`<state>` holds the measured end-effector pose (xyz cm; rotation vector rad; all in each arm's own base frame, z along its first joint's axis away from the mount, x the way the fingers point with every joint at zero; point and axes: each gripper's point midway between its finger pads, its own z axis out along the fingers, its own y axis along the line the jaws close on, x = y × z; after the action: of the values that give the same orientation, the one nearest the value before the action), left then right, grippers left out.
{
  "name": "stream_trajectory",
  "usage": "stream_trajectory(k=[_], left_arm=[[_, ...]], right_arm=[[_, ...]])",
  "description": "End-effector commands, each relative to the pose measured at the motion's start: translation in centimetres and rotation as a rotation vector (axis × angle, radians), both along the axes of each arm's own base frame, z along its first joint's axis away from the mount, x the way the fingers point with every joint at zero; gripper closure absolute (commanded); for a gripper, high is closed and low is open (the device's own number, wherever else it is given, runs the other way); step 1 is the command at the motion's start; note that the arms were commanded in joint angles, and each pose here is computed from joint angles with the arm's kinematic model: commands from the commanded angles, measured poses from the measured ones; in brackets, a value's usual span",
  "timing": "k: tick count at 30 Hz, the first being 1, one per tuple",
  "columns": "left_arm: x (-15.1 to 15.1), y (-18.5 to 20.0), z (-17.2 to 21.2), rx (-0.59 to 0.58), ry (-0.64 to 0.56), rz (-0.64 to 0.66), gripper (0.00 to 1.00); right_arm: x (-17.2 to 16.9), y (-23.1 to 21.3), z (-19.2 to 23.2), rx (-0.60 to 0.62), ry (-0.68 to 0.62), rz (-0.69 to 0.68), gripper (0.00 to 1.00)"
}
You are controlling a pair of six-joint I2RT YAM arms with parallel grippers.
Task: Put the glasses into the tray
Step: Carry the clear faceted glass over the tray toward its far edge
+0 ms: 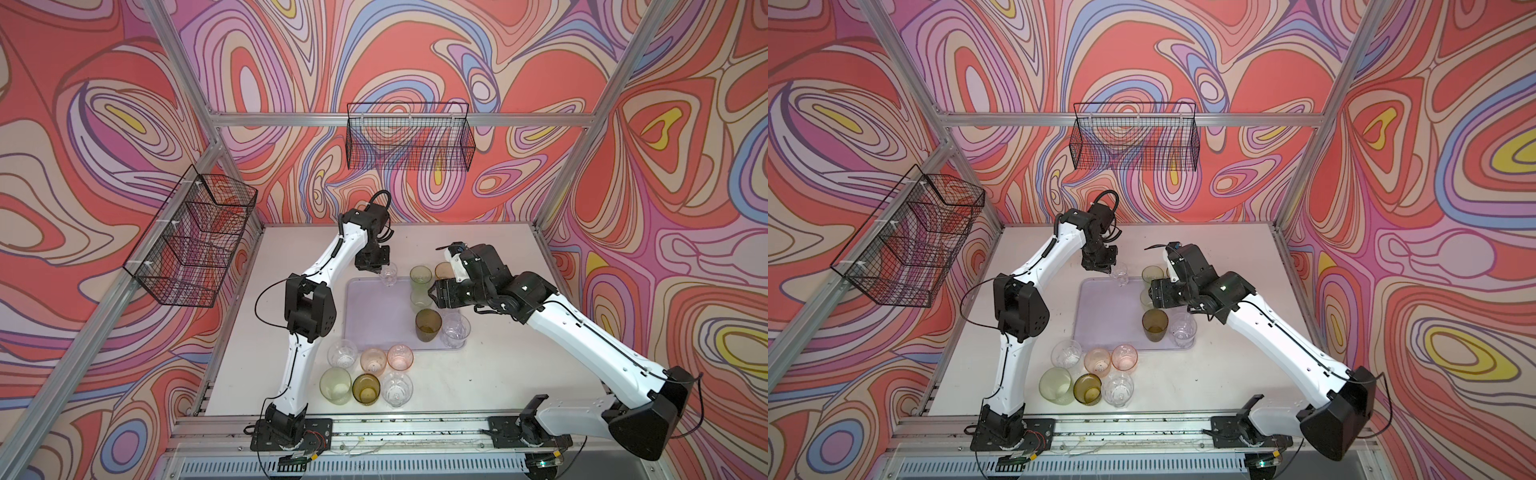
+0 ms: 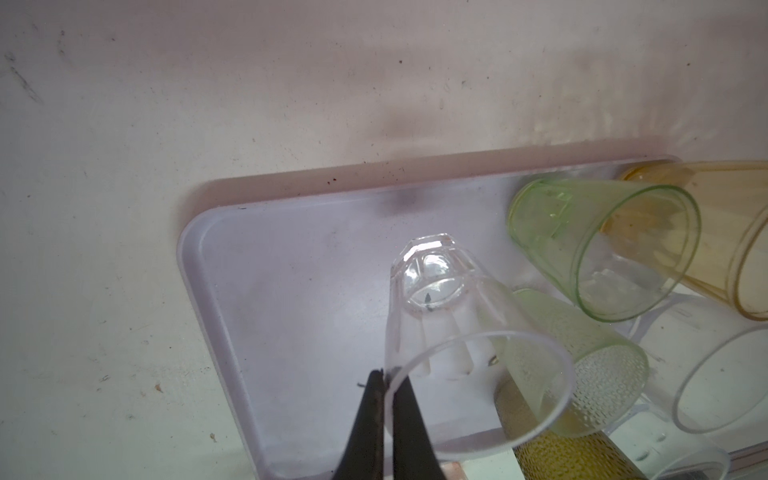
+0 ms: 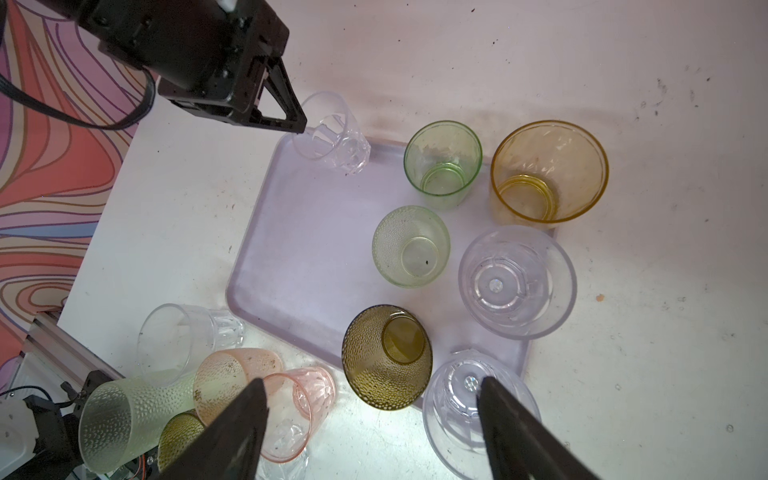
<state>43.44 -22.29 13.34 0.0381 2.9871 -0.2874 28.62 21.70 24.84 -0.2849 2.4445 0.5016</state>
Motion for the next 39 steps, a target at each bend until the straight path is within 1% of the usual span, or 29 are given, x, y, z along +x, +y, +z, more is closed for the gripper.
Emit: stream_trajectory(k=[1, 13, 39], left_arm=[[0.5, -1.1, -0.2, -0.01, -0.013, -0.006, 1.0], [0.8, -2.5, -2.1, 0.0, 0.003, -0.026, 1.0], [1.0, -3.0, -4.2, 0.036, 0.016, -0.037, 1.0]], right_arm=[[-0.2, -0.5, 0.7, 0.004, -0.013, -0.013, 0.17], [-0.3, -0.7, 0.3, -0.004, -0.001, -0.018, 0.18], [-0.5, -0.8, 0.0, -0.003, 0.006, -0.024, 0.19]])
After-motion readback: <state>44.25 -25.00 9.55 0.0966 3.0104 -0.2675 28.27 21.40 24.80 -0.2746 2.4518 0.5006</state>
